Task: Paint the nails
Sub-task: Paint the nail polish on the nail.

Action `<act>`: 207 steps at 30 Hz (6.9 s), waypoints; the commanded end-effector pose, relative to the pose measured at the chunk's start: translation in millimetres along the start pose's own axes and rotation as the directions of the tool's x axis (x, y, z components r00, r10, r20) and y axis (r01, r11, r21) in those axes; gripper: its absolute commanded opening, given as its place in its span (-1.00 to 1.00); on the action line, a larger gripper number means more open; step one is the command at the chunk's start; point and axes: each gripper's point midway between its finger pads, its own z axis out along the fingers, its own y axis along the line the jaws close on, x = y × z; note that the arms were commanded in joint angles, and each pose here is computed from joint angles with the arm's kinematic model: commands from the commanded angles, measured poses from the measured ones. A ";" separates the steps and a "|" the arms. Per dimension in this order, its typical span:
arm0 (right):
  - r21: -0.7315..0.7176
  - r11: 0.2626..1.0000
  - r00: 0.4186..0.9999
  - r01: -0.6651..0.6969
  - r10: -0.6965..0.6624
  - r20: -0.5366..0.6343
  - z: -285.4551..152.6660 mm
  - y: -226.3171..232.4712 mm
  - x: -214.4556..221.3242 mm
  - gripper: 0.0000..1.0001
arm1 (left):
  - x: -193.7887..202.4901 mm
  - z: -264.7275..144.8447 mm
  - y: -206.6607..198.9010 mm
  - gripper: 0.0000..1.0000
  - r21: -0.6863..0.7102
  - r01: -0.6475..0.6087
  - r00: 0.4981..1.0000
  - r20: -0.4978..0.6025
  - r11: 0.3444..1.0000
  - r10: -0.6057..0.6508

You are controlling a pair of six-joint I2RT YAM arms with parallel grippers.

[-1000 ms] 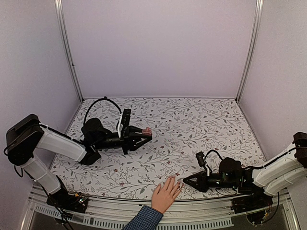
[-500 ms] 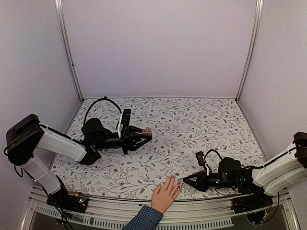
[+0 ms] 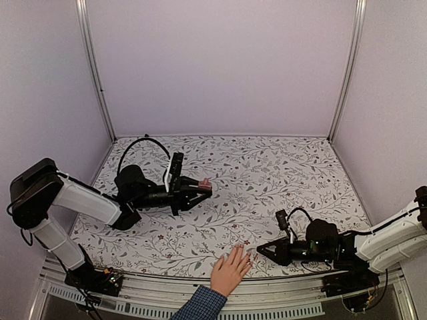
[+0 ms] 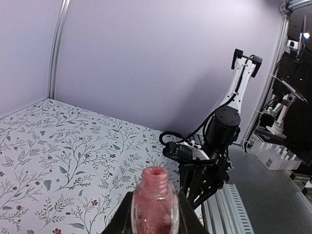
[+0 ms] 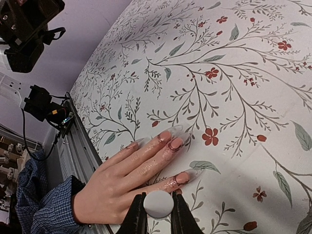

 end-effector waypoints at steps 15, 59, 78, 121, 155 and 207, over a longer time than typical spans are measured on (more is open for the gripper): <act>0.017 1.000 1.000 -0.016 0.016 0.012 5.3 -2.5 -0.2 -1.00 | -2.2 -0.9 5.1 -1.00 -0.005 -0.009 1.000 0.014 1.000 0.009; 0.010 1.000 1.000 -0.009 0.009 -0.023 12.9 -1.5 6.4 -1.00 | -0.3 -3.1 4.7 -1.00 -0.006 -0.001 1.000 0.016 1.000 0.001; 0.053 0.998 1.000 -0.017 0.018 -0.013 15.3 -9.0 4.9 -1.00 | 0.4 -3.6 4.5 -1.00 -0.005 0.002 1.000 0.018 1.000 -0.002; 0.008 1.000 0.999 0.007 -0.006 -0.049 18.9 0.7 8.9 -1.00 | 0.4 -3.2 6.8 -1.00 -0.005 0.004 1.000 0.011 1.000 -0.003; 0.122 0.992 0.999 -0.034 0.038 -0.026 19.6 -19.8 7.0 -1.00 | 2.4 -3.4 7.3 -1.00 -0.006 0.009 1.000 0.009 1.000 -0.009; 0.030 1.000 1.000 -0.005 0.006 -0.015 12.3 -2.1 6.9 -1.00 | 4.4 -4.0 8.2 -1.00 -0.008 0.020 1.000 0.012 1.000 -0.020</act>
